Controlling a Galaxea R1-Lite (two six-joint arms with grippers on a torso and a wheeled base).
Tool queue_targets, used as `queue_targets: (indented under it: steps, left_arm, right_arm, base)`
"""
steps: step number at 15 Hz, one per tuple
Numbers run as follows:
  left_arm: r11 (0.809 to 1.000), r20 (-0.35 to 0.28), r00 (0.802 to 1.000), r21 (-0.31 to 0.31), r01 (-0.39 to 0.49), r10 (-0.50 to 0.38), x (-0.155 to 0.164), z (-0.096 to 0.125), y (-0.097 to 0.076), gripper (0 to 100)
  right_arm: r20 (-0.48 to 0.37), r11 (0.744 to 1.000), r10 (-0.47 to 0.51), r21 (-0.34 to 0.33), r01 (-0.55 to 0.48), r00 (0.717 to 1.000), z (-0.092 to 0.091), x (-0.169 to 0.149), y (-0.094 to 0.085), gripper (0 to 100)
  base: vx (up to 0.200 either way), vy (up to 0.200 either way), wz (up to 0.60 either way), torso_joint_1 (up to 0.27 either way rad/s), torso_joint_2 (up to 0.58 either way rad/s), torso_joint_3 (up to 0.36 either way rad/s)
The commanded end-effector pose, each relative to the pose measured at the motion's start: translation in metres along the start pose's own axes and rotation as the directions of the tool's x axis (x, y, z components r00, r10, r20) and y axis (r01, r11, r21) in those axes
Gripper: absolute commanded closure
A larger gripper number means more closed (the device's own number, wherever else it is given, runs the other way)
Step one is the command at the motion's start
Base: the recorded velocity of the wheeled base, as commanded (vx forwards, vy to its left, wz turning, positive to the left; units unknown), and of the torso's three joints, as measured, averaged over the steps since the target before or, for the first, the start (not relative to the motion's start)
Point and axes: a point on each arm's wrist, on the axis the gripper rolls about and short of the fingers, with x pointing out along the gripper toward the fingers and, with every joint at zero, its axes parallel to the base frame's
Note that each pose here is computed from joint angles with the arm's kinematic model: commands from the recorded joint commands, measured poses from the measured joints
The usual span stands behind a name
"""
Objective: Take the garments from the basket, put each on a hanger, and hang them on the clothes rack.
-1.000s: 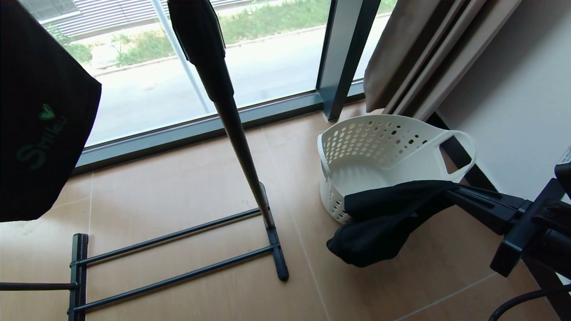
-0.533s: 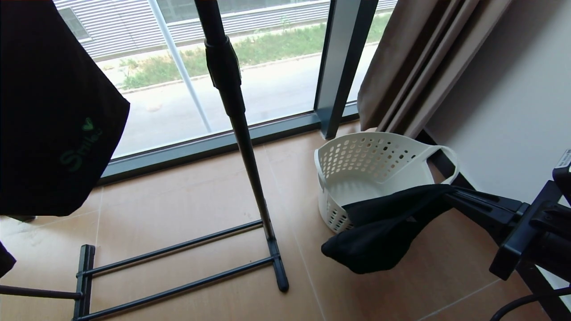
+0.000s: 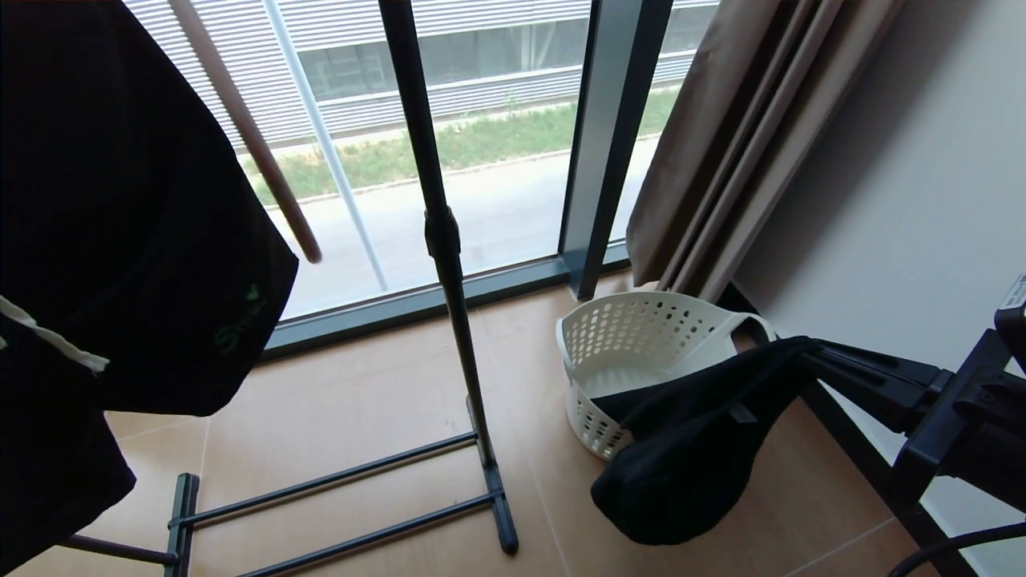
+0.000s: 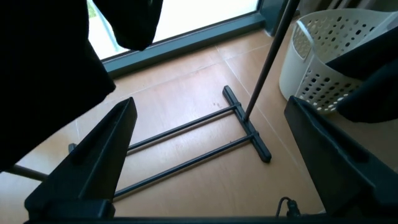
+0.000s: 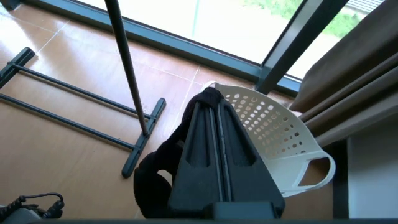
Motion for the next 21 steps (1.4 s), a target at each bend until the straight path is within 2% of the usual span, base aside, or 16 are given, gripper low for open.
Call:
queue_targets:
  steps: [1,15,21]
  left_arm:
    - [1.0,-0.001,1.0,0.0,0.0,0.0,0.0001,0.0001,0.0,0]
    - [1.0,-0.001,1.0,0.0,0.0,0.0,0.0001,0.0001,0.0,0]
    - [1.0,-0.001,1.0,0.0,-0.001,0.001,0.0001,0.0001,0.0001,0]
  right_arm:
    - [0.0,1.0,0.0,0.0,0.0,1.0,-0.0003,-0.0002,0.0001,100]
    - [-0.004,1.0,0.003,-0.004,-0.003,1.0,-0.0021,-0.0008,0.0006,100]
    - [0.001,1.0,0.005,-0.008,-0.005,1.0,-0.0018,-0.0018,0.0006,100]
  base:
    - [0.0,0.0,0.0,0.095,-0.45,-0.173]
    - [0.0,0.0,0.0,0.155,-0.5,-0.148]
    - [0.0,0.0,0.0,0.041,-0.11,0.132]
